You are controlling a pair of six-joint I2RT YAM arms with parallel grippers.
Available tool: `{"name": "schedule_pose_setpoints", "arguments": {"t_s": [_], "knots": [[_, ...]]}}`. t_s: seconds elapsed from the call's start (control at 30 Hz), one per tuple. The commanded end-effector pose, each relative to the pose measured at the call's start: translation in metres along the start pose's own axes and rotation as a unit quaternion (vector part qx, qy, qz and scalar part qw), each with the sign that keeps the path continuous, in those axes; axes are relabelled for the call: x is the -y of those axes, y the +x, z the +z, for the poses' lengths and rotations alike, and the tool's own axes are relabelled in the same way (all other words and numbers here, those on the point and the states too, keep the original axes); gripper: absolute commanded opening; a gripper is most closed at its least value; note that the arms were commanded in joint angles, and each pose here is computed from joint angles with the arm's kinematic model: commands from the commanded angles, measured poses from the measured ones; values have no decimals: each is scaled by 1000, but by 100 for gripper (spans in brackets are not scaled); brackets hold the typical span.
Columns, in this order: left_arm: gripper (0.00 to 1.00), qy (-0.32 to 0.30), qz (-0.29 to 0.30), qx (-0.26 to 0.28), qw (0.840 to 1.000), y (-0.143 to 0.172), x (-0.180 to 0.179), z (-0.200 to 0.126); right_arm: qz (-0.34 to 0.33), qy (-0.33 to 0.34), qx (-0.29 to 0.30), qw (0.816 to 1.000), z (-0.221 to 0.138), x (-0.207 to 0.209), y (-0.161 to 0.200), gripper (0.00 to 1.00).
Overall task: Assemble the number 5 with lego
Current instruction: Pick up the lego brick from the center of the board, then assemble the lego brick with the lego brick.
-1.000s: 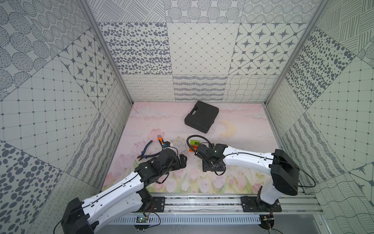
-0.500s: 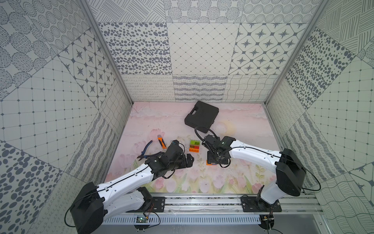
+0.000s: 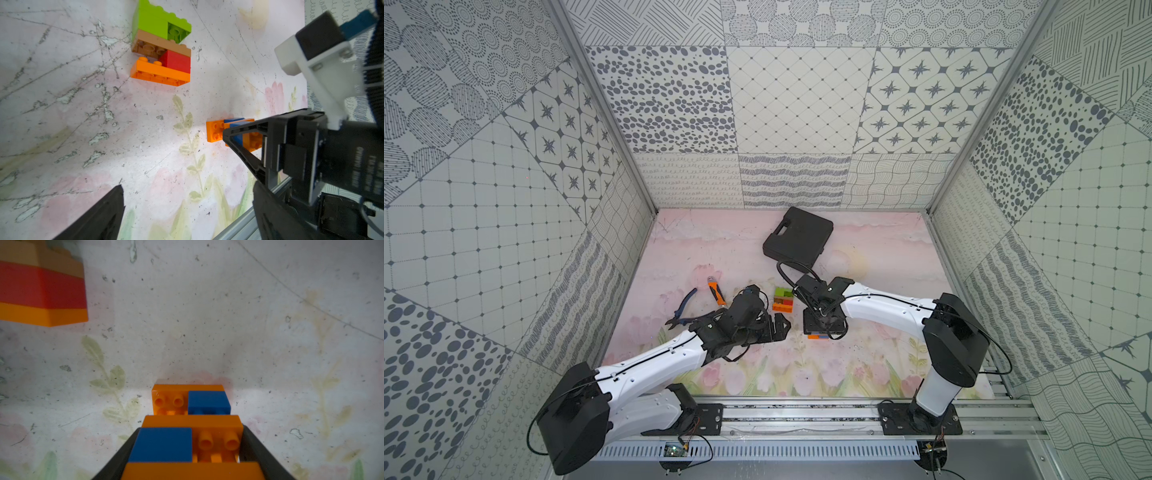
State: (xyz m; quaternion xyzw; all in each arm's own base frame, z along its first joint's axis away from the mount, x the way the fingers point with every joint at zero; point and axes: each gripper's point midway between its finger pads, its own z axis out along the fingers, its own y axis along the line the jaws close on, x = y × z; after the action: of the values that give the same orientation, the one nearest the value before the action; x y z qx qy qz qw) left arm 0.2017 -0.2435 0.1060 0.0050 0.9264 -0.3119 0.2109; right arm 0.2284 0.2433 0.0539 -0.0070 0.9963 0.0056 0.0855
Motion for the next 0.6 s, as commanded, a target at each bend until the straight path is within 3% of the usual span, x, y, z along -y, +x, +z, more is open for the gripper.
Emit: {"name": "schedule_pose_setpoints", "arguments": {"t_s": [0.0,0.57], "knots": [[100,29,14,8,999,-7,15,-1,0,-4,11,1000,-1,-5,-9,67],[100,25,11,10,1000,-7,12,-1,12,8,-4,1000,15,-2,-5,68]]}}
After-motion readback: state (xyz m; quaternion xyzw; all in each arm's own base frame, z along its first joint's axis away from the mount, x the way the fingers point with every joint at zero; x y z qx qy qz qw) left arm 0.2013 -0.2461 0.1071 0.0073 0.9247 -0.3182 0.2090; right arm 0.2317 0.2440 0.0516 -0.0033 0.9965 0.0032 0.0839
